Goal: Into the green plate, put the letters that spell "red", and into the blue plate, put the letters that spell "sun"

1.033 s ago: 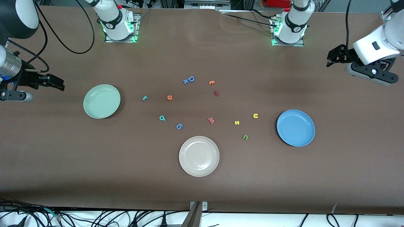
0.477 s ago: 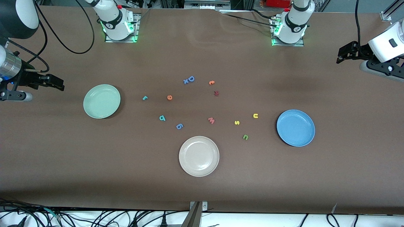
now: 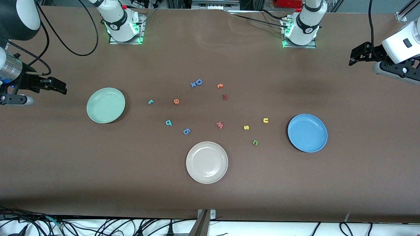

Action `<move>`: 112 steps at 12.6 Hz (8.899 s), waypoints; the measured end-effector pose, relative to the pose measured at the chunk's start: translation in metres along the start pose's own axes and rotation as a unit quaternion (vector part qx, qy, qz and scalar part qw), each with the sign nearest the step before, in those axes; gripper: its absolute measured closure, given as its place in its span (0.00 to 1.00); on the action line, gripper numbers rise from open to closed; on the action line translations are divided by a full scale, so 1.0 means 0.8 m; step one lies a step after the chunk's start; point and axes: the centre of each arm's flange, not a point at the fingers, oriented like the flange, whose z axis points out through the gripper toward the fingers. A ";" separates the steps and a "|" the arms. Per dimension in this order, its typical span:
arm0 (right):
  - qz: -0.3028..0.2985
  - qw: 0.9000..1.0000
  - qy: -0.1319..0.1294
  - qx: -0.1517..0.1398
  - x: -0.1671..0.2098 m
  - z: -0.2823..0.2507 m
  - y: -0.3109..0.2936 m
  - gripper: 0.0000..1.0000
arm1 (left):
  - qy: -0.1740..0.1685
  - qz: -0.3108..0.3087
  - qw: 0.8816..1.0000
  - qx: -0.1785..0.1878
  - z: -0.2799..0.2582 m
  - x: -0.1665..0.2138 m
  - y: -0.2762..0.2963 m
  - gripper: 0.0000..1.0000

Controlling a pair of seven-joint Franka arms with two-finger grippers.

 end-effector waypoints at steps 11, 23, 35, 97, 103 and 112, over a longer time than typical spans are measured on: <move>0.000 1.000 0.003 0.000 0.001 -0.001 0.000 0.00 | -0.001 -0.010 1.000 0.000 0.001 0.001 0.001 0.00; 0.000 1.000 0.002 0.000 0.001 0.000 0.000 0.00 | -0.025 0.052 0.998 0.003 0.082 0.110 0.076 0.00; 0.000 1.000 0.002 -0.001 0.001 0.000 0.000 0.00 | 0.041 0.038 0.998 0.002 0.291 0.270 0.189 0.00; -0.127 0.992 0.007 0.004 0.035 0.410 -0.424 0.72 | 0.038 -0.015 0.999 -0.011 0.515 0.225 0.202 0.15; -0.095 0.994 -0.028 -0.035 0.062 0.332 -0.320 0.72 | 0.036 -0.012 0.999 -0.011 0.519 0.216 0.207 0.69; -0.099 0.987 -0.107 -0.068 0.059 0.360 -0.037 0.72 | -0.001 0.005 1.000 0.015 0.368 0.200 0.162 0.72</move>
